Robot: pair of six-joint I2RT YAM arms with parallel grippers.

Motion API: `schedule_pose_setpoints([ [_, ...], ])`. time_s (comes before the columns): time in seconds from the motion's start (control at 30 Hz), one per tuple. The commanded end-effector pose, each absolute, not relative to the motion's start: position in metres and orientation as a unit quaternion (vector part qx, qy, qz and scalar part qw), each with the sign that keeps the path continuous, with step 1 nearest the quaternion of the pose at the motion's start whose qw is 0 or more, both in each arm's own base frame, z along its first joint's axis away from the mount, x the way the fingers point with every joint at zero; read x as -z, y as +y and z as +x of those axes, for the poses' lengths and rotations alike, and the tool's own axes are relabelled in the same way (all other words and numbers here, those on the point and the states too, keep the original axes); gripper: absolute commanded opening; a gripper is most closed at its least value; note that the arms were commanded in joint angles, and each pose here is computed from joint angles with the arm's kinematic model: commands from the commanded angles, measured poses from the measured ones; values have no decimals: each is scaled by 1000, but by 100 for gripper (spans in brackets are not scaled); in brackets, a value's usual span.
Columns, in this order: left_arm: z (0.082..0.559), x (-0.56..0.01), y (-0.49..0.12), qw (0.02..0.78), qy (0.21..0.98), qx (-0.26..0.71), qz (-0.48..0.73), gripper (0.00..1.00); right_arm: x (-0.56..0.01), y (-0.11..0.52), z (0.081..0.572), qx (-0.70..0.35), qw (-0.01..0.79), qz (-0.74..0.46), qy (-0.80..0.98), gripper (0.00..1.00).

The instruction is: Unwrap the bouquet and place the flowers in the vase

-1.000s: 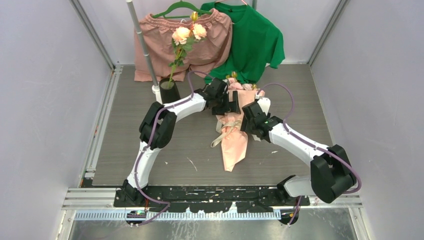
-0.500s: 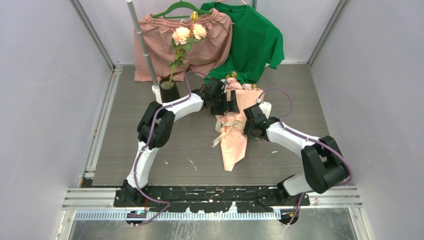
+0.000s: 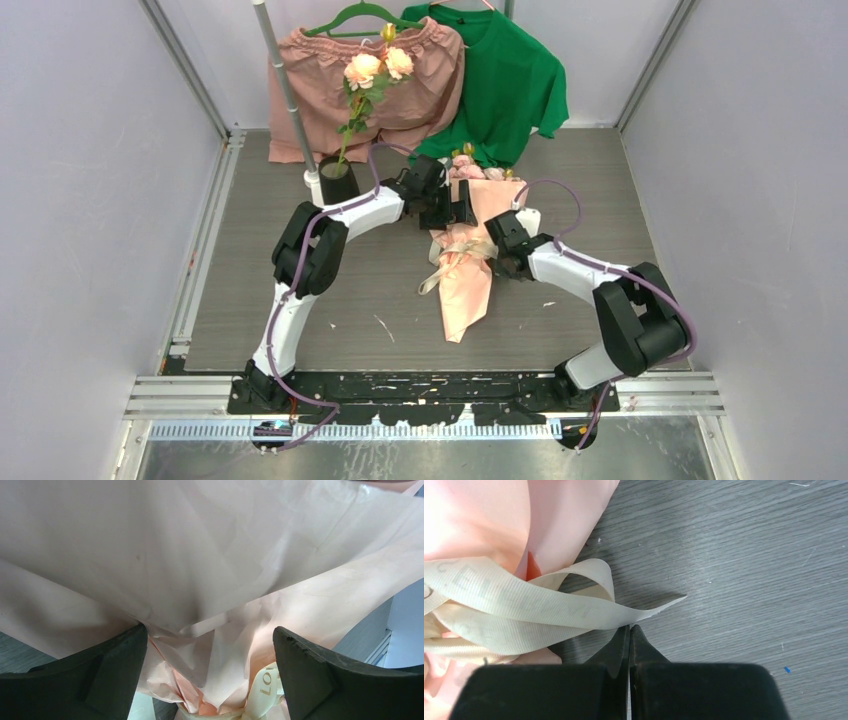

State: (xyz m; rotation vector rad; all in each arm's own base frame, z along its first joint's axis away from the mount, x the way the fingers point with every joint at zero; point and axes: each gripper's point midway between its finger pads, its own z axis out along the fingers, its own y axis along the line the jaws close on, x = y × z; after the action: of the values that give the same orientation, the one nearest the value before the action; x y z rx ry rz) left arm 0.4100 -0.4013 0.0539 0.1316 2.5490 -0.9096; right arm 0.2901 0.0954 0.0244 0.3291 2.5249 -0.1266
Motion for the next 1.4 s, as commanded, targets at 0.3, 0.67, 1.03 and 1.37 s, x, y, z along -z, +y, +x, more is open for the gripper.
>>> schedule_pose_setpoints([
  [0.3, 407, -43, -373, 219, 928, 297, 46, 97, -120, 102, 288, -21, 361, 99, 927, 98],
  [0.67, 400, -55, -362, 243, 923, 292, 65, 97, -112, 96, 268, 40, 317, 2, 948, 100],
  [1.03, 410, -67, -360, 245, 918, 302, 76, 97, -75, 130, 268, 36, 287, -98, 952, 100],
  [1.37, 414, -57, -362, 233, 919, 312, 68, 97, -57, 130, 291, 77, 266, -136, 951, 98],
])
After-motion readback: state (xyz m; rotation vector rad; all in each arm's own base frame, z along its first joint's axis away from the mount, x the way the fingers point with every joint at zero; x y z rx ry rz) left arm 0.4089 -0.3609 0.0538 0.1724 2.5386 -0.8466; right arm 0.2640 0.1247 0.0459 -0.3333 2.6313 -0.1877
